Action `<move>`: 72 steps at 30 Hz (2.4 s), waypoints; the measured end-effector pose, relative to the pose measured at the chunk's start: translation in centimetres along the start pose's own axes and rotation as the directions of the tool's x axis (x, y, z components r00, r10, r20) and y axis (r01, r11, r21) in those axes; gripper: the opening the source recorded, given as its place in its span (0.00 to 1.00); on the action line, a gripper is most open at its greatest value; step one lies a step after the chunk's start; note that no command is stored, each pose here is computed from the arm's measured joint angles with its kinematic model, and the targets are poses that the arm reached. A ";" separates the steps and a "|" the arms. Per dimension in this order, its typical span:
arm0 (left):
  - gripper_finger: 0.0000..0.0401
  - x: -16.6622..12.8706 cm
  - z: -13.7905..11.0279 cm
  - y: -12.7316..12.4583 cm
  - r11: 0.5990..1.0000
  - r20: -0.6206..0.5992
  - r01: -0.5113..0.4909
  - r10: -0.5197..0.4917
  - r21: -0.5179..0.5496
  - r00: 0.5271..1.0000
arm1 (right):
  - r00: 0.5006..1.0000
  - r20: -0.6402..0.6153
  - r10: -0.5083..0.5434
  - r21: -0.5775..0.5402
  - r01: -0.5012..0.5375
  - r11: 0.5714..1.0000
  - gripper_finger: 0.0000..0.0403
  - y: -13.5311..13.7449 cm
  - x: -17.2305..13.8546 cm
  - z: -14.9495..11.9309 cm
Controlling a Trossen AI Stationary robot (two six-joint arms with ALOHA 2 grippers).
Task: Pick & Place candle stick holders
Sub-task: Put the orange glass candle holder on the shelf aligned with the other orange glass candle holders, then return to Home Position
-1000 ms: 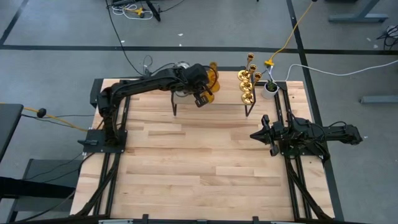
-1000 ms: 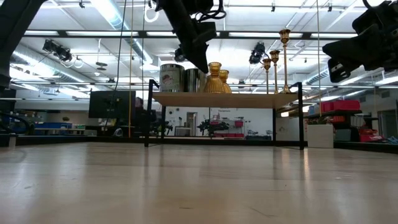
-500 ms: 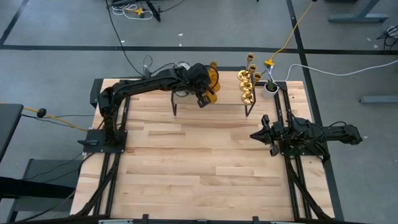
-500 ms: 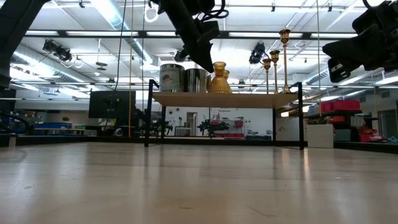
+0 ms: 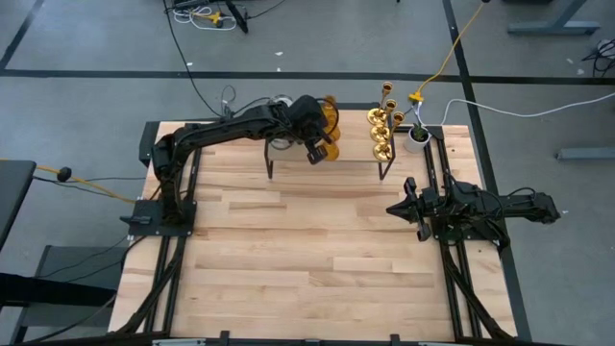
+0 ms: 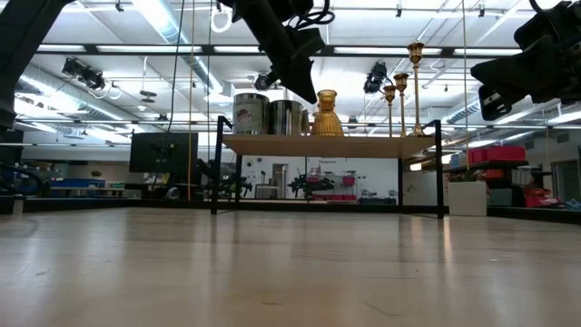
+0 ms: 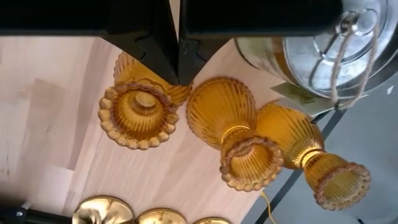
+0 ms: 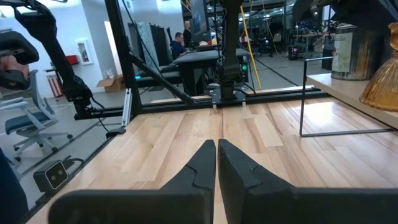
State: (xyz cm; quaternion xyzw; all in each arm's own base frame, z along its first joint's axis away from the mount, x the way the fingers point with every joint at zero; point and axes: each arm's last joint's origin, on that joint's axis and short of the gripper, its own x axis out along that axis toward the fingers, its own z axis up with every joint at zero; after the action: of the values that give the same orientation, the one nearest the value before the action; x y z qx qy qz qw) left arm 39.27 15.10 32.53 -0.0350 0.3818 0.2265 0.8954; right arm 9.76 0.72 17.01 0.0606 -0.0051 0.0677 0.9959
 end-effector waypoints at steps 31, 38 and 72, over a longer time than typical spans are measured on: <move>0.01 -1.3 -0.9 -0.4 0.999 -0.099 0.052 -0.053 -0.013 0.994 | 1.000 0.000 0.000 0.000 0.000 1.000 0.05 0.0 0.0 0.0; 0.02 -1.6 -0.3 -1.7 0.976 -0.039 0.216 -0.216 0.004 0.976 | 1.000 0.000 0.000 0.000 0.000 1.000 0.05 0.0 0.0 0.0; 0.01 -1.4 0.9 -1.1 0.987 0.089 0.149 -0.154 0.059 0.984 | 1.000 0.000 0.000 0.000 0.000 1.000 0.05 0.0 0.0 0.0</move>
State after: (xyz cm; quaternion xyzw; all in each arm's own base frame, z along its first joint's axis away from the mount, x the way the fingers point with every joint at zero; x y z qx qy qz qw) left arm 39.50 13.75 34.05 -0.0301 0.3416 0.1492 0.9274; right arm 9.76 0.72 17.01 0.0605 -0.0050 0.0676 0.9959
